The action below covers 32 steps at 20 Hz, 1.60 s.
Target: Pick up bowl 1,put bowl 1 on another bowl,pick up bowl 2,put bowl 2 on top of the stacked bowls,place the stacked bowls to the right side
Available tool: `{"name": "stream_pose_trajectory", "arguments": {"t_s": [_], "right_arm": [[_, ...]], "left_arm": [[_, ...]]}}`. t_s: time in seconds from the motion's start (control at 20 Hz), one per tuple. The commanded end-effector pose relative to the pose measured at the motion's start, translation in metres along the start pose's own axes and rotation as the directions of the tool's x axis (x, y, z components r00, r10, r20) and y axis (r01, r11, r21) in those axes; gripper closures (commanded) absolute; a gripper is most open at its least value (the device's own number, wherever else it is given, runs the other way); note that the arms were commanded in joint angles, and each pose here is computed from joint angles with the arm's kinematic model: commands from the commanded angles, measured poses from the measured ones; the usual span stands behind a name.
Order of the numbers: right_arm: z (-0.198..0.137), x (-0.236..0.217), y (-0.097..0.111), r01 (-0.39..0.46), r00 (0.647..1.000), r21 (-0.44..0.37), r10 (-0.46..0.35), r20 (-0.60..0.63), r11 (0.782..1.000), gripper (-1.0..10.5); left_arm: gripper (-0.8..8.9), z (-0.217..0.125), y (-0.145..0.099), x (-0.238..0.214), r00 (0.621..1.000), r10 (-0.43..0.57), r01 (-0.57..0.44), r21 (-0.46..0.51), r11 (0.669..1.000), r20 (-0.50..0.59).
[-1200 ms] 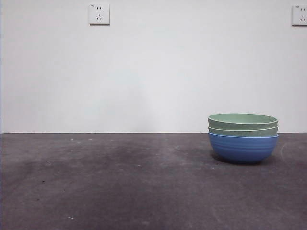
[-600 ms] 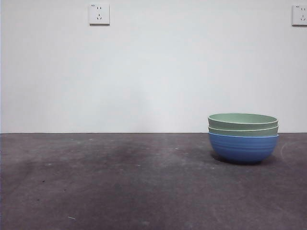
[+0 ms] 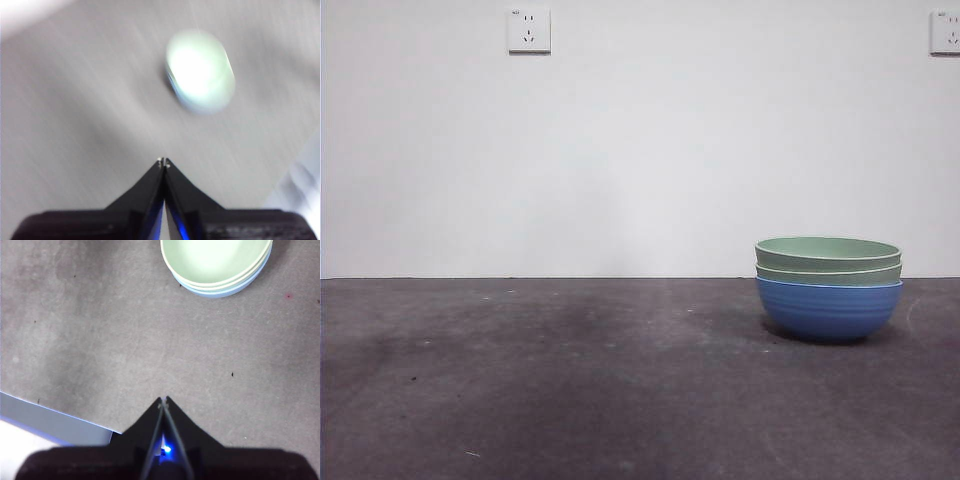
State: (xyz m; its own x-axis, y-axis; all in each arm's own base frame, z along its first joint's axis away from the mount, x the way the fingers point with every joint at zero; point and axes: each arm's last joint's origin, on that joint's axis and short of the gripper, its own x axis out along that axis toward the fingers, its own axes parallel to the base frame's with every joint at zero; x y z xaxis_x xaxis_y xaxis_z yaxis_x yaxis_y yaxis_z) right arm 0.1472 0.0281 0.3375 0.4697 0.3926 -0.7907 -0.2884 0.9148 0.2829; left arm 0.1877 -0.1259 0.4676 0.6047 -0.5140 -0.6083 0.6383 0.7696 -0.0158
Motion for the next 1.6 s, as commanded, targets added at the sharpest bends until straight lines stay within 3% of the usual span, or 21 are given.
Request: {"name": "stream_pose_trajectory", "arguments": {"t_s": [0.05,0.15,0.4,0.65,0.75,0.85,1.1,1.35,1.6], "right_arm": [[-0.001,0.002,-0.001,0.002,1.0,-0.008,-0.002,-0.005,1.0,9.5],[-0.001,0.002,-0.001,0.002,1.0,-0.008,-0.002,-0.005,1.0,9.5],[-0.001,0.002,-0.001,0.002,1.0,-0.008,-0.002,-0.005,1.0,9.5],[-0.001,0.002,-0.001,0.002,1.0,-0.008,-0.002,-0.005,1.0,9.5],[-0.001,0.002,-0.001,0.002,1.0,-0.008,-0.002,-0.005,1.0,9.5],[-0.001,0.002,-0.001,0.002,1.0,-0.008,-0.002,-0.005,1.0,9.5],[-0.001,0.002,-0.001,0.002,1.0,-0.008,-0.002,-0.005,1.0,9.5],[-0.001,0.002,-0.001,0.002,1.0,-0.008,-0.002,-0.005,1.0,9.5],[-0.001,0.002,-0.001,0.002,1.0,-0.008,-0.002,-0.005,1.0,9.5]], "left_arm": [[8.17,0.011,0.011,-0.033,0.968,0.061,-0.076,0.052,0.996,0.245],[8.17,0.012,0.021,-0.063,0.912,0.142,-0.162,0.021,0.987,0.384],[8.17,-0.018,0.035,-0.117,0.769,0.354,-0.37,-0.08,0.926,0.532],[8.17,-0.095,0.035,-0.104,0.539,0.48,-0.532,-0.163,0.831,0.692],[8.17,-0.133,0.035,-0.084,0.498,0.512,-0.565,-0.186,0.804,0.7],[8.17,-0.171,0.036,-0.06,0.5,0.541,-0.58,-0.201,0.789,0.676],[8.17,-0.254,0.038,-0.003,0.556,0.59,-0.588,-0.224,0.777,0.586],[8.17,-0.306,0.043,0.04,0.603,0.598,-0.556,-0.259,0.789,0.528],[8.17,-0.332,0.046,0.064,0.635,0.599,-0.523,-0.3,0.798,0.487]]}}
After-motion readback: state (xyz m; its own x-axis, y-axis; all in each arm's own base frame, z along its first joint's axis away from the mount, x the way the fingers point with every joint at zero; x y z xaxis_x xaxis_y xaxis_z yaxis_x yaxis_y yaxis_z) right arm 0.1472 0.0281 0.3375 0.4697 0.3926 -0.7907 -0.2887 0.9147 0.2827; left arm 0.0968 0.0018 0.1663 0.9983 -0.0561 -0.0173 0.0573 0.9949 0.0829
